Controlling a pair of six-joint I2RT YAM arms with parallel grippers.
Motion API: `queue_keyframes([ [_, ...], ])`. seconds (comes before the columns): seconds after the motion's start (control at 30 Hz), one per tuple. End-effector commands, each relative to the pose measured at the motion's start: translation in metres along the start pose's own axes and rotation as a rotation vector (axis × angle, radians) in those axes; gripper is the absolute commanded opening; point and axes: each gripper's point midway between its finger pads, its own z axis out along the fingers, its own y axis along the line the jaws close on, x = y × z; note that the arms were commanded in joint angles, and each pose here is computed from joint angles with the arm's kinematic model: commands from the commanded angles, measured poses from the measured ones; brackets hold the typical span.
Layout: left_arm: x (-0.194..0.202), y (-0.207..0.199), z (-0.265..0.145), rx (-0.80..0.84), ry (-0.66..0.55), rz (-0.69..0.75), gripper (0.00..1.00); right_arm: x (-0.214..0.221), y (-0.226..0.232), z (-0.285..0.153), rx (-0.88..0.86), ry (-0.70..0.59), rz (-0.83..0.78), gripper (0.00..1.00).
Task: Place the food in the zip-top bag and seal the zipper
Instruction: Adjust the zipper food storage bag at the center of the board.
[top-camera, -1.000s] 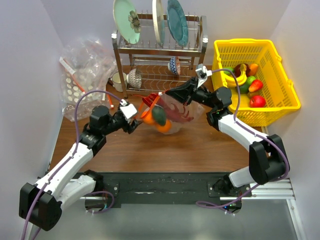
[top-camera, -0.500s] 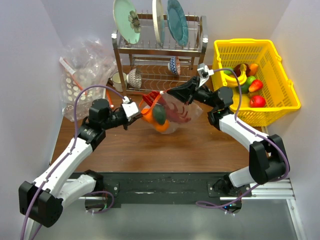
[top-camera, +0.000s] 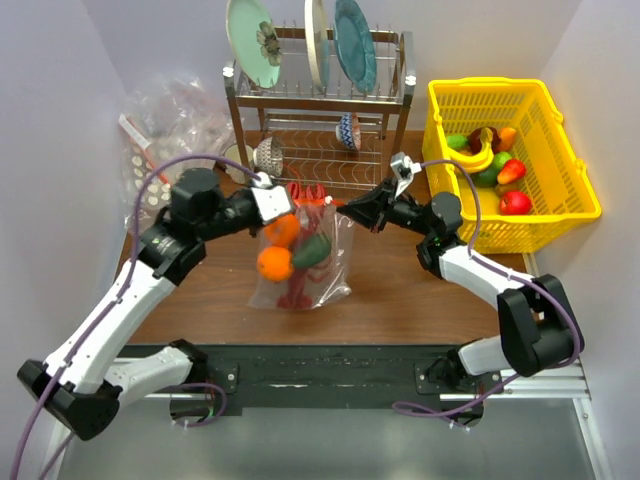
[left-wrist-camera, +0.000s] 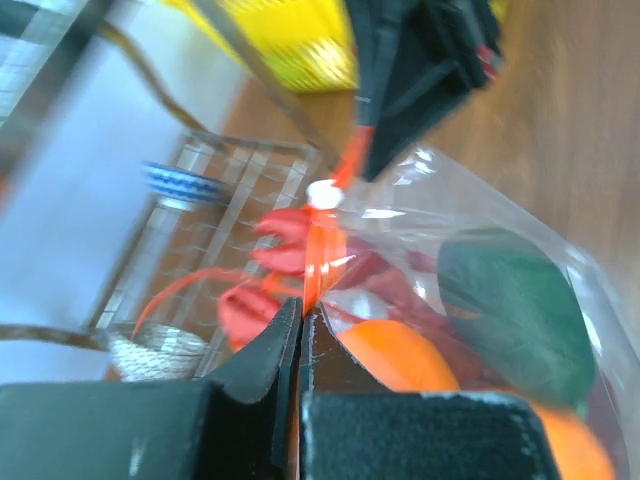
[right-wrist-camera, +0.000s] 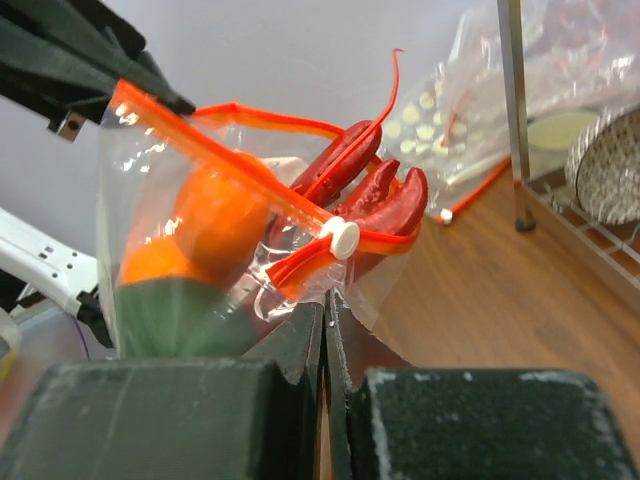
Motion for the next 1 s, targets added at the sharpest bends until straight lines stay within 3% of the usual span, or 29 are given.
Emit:
queue_keyframes([
  [0.0,0.047,-0.036,0.027,0.075,0.187,0.049,0.00,0.000,-0.003,-0.004,0.023,-0.043,-0.042,0.00],
  [0.17,0.076,-0.046,0.033,0.045,0.240,0.071,0.00,-0.003,-0.010,-0.001,0.039,-0.061,-0.056,0.00],
  [0.6,0.051,-0.032,0.021,-0.039,0.170,0.056,0.00,-0.055,0.016,0.008,-0.035,-0.152,-0.180,0.00],
  [0.7,0.037,-0.027,0.013,-0.078,0.128,0.020,0.19,-0.064,0.025,0.007,-0.057,-0.166,-0.206,0.00],
  [0.73,0.033,-0.024,0.008,-0.105,0.113,0.005,0.30,-0.067,0.028,0.007,-0.064,-0.171,-0.212,0.00],
  [0.83,0.024,-0.011,-0.001,-0.178,0.063,-0.071,0.46,-0.070,0.034,0.005,-0.081,-0.179,-0.223,0.00],
  [0.97,0.023,0.012,-0.014,-0.258,0.016,-0.176,0.57,-0.067,0.035,0.003,-0.089,-0.188,-0.213,0.00],
])
